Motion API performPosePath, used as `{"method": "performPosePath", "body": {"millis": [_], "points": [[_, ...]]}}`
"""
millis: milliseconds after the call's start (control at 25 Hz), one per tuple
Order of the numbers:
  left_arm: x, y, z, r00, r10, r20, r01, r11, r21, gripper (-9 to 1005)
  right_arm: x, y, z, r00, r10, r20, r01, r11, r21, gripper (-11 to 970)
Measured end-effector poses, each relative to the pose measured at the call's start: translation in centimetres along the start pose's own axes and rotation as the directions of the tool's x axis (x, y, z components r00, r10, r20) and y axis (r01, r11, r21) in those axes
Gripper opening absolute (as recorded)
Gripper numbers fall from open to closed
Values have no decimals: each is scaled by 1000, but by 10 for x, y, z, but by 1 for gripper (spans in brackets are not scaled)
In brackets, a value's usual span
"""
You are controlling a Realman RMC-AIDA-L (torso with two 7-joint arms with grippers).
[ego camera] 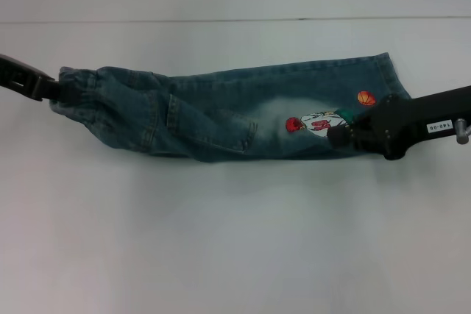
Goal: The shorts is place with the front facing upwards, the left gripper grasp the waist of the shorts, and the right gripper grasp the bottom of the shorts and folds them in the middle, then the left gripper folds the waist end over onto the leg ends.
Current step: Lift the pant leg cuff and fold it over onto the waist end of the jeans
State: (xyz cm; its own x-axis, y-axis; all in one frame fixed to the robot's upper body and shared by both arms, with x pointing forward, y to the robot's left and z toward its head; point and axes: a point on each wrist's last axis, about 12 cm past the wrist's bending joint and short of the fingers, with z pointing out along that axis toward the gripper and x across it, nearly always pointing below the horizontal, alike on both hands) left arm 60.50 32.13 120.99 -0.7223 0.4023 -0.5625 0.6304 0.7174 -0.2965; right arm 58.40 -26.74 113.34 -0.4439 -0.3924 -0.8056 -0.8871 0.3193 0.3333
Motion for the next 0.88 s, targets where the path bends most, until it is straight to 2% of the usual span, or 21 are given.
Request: {"method": "performPosePath", "body": {"millis": [200,440,680,880], "points": [[-5,-3,-2,1000,14,12,-14,1000,13,48,0,-9,7,994,41,105,-48,996,73,9],[-15,-6,-6,998,41,56,-43,998,42,47,2,-10,41,970,54,235,-83,990,115,12],[-25,-10,-12,993,65,102,-72,995,64,47,4,-21,79,954,74,292,-152,956,253,12],[-33,-14,-14,986,79,149,-93,992,88,47,3,-30,98,943,72,325,-188,921,342,12]]}}
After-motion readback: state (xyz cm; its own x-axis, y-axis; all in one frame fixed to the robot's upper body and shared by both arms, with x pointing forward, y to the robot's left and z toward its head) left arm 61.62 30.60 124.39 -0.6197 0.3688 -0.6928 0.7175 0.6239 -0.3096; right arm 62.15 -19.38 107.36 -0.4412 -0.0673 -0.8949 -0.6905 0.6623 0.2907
